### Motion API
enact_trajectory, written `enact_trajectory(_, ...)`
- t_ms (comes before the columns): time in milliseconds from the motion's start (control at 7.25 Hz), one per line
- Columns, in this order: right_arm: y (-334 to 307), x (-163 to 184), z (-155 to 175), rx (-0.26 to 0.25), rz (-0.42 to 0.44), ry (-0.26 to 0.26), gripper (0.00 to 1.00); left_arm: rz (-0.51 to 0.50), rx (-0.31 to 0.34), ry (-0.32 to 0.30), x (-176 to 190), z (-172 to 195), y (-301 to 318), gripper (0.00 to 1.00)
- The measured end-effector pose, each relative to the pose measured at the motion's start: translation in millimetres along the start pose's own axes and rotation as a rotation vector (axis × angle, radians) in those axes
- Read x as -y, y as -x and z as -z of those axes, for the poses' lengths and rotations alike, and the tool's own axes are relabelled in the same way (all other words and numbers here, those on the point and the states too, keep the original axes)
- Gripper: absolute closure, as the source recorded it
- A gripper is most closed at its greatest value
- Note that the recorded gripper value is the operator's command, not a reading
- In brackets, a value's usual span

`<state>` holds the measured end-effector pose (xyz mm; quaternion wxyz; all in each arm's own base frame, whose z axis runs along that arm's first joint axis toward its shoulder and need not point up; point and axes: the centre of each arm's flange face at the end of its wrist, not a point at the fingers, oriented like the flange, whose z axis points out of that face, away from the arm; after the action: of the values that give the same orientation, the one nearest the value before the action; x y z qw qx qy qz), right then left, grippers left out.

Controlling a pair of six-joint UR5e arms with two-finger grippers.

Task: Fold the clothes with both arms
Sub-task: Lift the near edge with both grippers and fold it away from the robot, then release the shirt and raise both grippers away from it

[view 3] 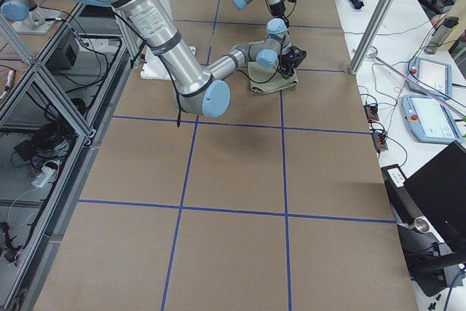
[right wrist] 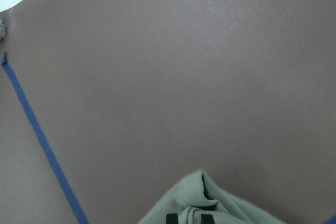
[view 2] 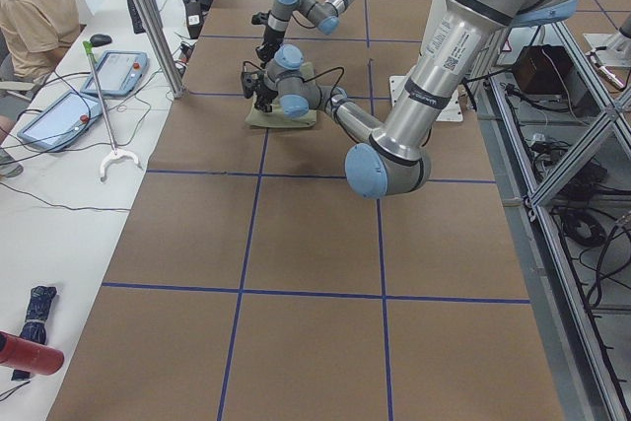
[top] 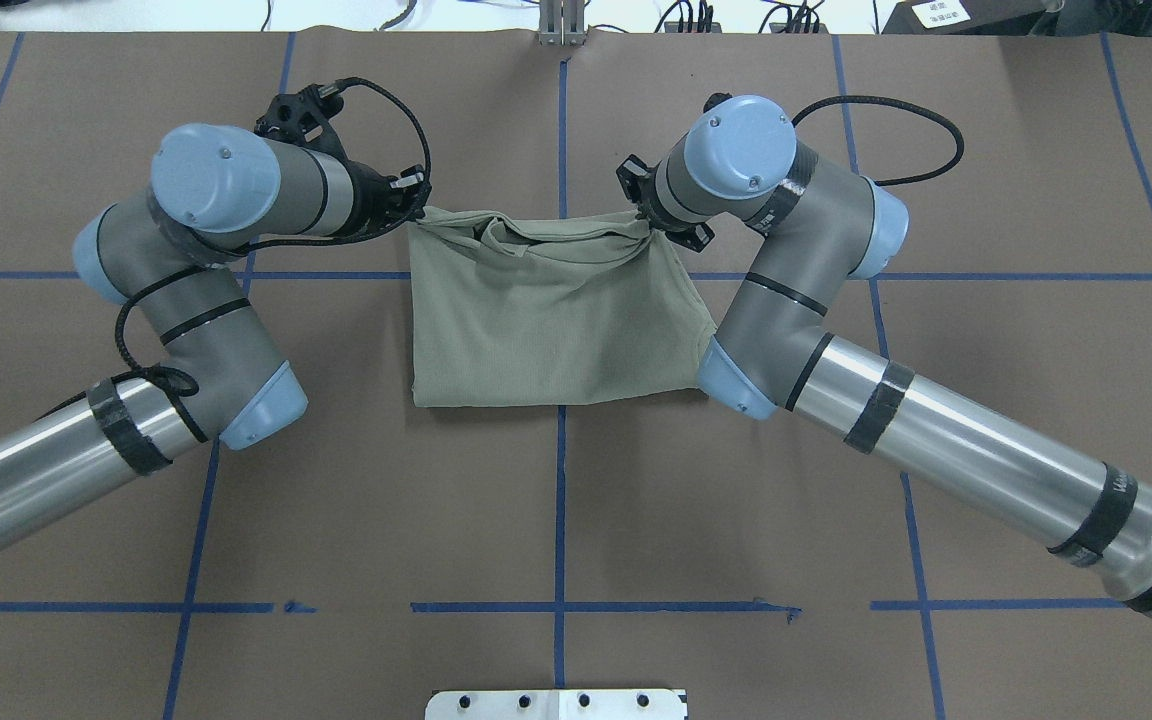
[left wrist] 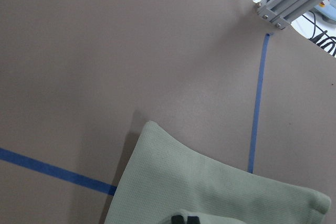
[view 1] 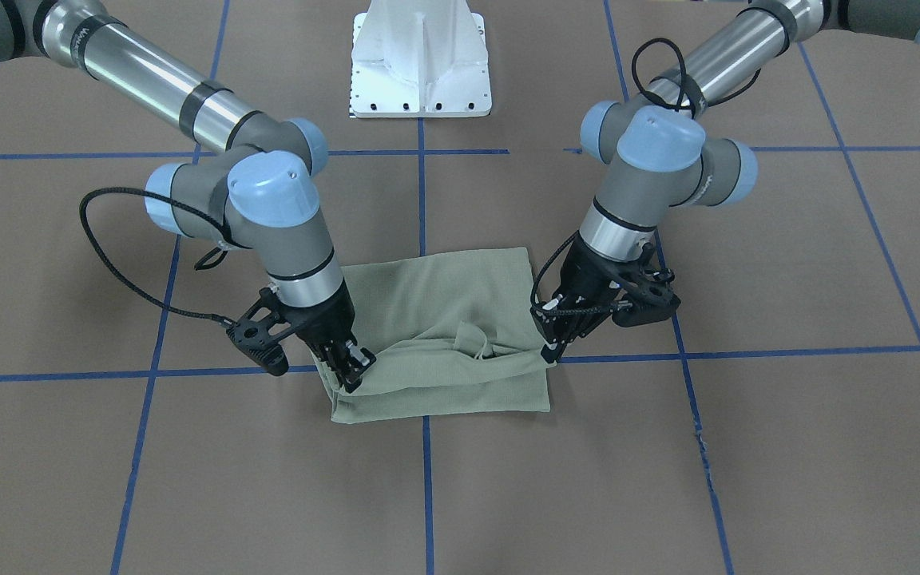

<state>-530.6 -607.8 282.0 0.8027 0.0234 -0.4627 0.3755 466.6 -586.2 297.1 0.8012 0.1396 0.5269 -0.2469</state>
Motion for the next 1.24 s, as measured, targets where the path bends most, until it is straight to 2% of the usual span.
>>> enact_trajectory(138, 9.4, 28.5, -18.2, -0.016, 0.072, 0.007, 0.00, -0.037, 0.022, -0.034, 29.1, -18.0, 3.6, 0.42)
enact_trajectory(276, 23.3, 57.1, -23.1, -0.031, 0.152, 0.028, 0.00, -0.068, 0.036, -0.062, 52.7, -25.1, 9.5, 0.42)
enact_trajectory(552, 29.4, 95.3, -14.4, -0.036, 0.206, 0.061, 0.00, -0.108, 0.043, -0.083, 72.8, -24.7, 16.4, 0.42)
enact_trajectory(690, 17.0, 114.3, -8.0, -0.039, 0.243, 0.070, 0.00, -0.164, 0.047, -0.079, 83.8, -18.4, 24.8, 0.42)
enact_trajectory(828, -10.6, 143.0, 2.8, -0.053, 0.301, 0.090, 0.00, -0.263, 0.054, -0.054, 96.0, -6.1, 47.3, 0.40)
enact_trajectory(966, -50.1, 185.2, 21.6, -0.090, 0.380, 0.117, 0.00, -0.385, 0.063, -0.020, 115.4, 14.4, 80.7, 0.39)
enact_trajectory(1242, -137.2, 271.8, 77.3, -0.192, 0.547, 0.159, 0.00, -0.574, 0.070, 0.050, 168.7, 66.1, 154.6, 0.38)
